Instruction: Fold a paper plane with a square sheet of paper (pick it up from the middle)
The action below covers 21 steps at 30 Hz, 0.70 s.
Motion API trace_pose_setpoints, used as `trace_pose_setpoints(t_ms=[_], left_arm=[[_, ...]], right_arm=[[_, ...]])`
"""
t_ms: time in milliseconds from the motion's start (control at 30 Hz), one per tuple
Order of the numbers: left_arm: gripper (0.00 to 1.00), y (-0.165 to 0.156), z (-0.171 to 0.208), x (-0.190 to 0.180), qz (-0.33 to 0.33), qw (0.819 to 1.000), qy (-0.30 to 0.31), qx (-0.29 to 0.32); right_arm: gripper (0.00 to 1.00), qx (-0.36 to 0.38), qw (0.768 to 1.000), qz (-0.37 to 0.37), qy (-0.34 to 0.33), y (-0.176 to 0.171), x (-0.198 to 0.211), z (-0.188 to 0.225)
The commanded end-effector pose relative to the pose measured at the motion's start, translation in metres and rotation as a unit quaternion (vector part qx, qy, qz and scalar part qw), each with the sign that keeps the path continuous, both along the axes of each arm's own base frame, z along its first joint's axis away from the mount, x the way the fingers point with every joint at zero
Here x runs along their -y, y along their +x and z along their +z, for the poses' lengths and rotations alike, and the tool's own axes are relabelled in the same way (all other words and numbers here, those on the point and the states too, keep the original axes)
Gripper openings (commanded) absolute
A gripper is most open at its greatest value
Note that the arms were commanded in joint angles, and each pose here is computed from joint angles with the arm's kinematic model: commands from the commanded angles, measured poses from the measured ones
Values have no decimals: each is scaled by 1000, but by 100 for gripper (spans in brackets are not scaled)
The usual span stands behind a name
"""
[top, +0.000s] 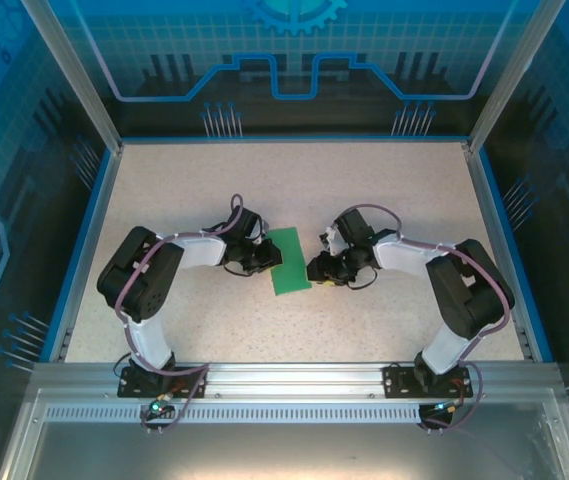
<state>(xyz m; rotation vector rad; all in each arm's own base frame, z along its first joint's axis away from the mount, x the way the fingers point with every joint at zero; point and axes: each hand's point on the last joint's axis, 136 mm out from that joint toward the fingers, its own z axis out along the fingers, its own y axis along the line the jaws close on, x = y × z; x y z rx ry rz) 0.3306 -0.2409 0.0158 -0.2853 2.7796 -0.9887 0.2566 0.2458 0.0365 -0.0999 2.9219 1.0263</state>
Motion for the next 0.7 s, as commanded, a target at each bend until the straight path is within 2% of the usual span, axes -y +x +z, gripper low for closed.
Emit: trace_pose_setpoints(t_ms=[0,100,267,667], left_arm=[[18,7,0,2,13,1000,1,-3],[22,7,7,3,16,1000,-6,1],[29,7,24,5,19,999,-22,15],[30,6,27,3,23,999,-22,18]], right_arm=[[49,-2,1000,-21,-22,-2,2,-6],[55,-4,1000,-18,-21,-4,-5,-7],[56,-11,1000,-25,-10,-7,-11,-8],[58,-33,999,-31,0,-17,-18,-13]])
